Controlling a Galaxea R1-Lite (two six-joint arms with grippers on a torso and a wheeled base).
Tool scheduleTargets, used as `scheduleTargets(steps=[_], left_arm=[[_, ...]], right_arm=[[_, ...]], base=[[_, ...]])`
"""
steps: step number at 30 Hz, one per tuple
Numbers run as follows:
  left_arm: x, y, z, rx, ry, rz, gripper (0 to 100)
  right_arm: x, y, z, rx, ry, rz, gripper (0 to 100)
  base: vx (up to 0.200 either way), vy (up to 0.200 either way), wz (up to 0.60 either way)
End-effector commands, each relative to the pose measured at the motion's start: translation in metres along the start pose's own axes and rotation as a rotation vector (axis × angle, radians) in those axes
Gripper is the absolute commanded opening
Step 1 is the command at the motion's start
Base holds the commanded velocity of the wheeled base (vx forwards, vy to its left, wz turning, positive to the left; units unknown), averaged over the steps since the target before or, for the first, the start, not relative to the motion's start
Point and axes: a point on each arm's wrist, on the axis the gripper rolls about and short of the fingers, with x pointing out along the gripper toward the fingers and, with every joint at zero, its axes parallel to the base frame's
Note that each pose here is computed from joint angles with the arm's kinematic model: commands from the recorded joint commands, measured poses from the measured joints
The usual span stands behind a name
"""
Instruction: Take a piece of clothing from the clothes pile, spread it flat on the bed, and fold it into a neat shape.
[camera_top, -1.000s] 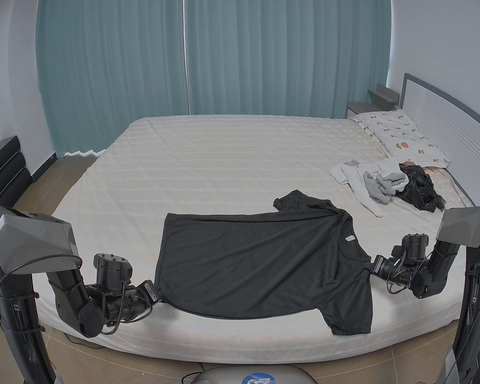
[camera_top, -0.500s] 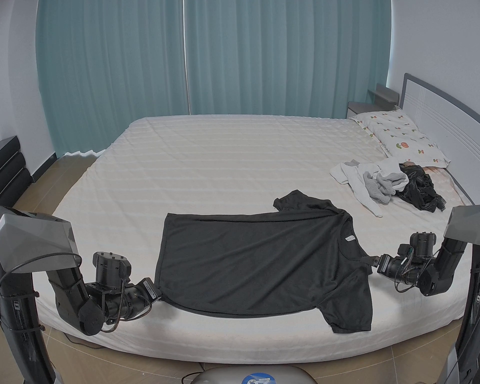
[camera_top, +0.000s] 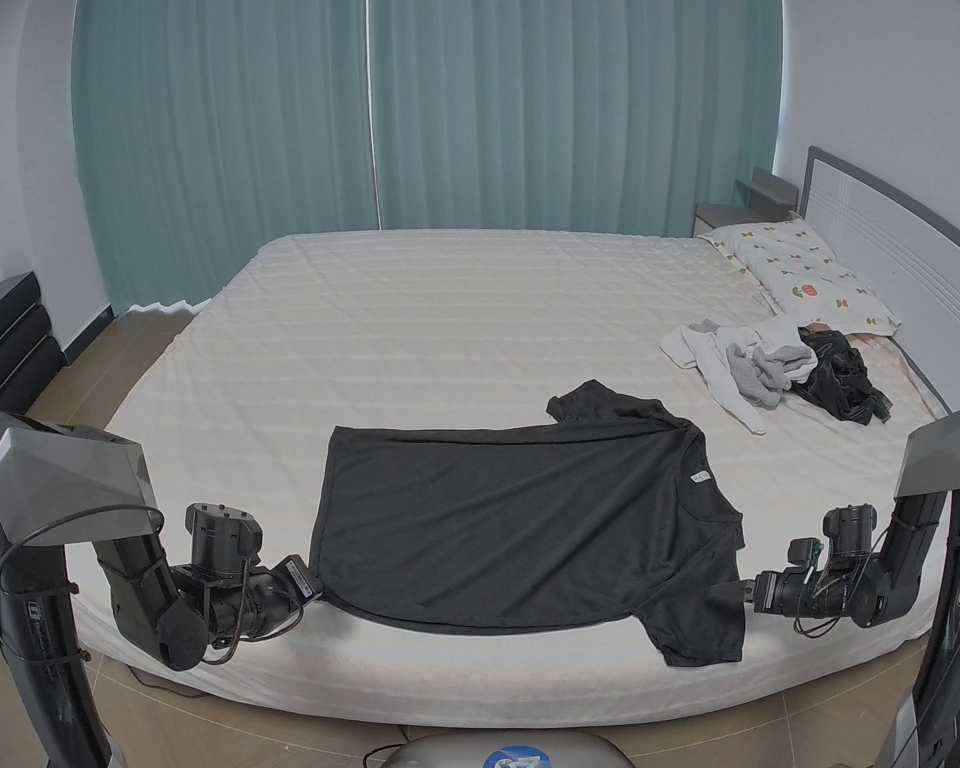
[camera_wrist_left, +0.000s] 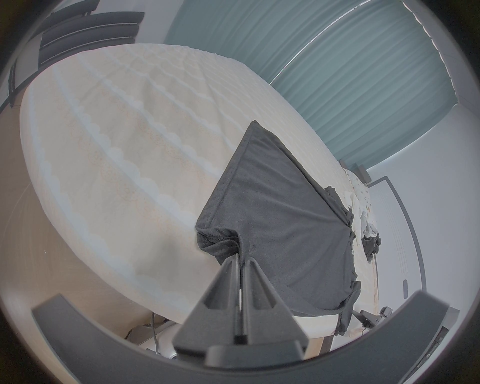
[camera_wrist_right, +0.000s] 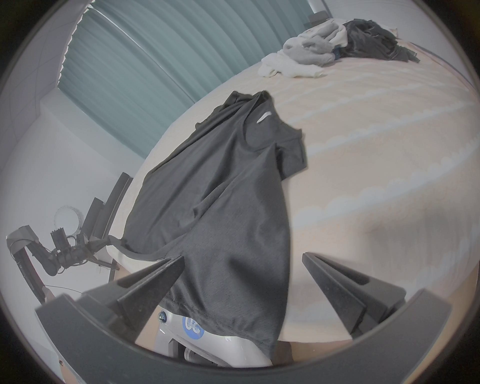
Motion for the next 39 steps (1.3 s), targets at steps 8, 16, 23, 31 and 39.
scheduleTargets(steps=[8, 16, 23, 31, 39], left_arm=[[0.0, 0.0, 0.0, -0.001, 0.001, 0.002, 0], [-0.001, 0.002, -0.001, -0.001, 0.005, 0.006, 0], [-0.001, 0.002, -0.002, -0.002, 0.007, 0.008, 0], [-0.001, 0.002, -0.002, -0.001, 0.008, 0.007, 0], [-0.004, 0.001, -0.002, 0.0, 0.006, 0.005, 0]], right_arm=[[0.013, 0.001, -0.007, -0.011, 0.027, -0.014, 100], [0.026, 0.002, -0.006, -0.028, 0.028, -0.037, 100], [0.028, 0.002, -0.005, -0.029, 0.025, -0.039, 0], [0.025, 0.001, -0.004, -0.023, 0.016, -0.04, 0], [-0.007, -0.001, 0.004, 0.006, -0.038, -0.038, 0]], base=[[0.0, 0.0, 0.0], [0.0, 0.0, 0.0], [0.0, 0.0, 0.0], [0.0, 0.0, 0.0], [0.0, 0.0, 0.0]])
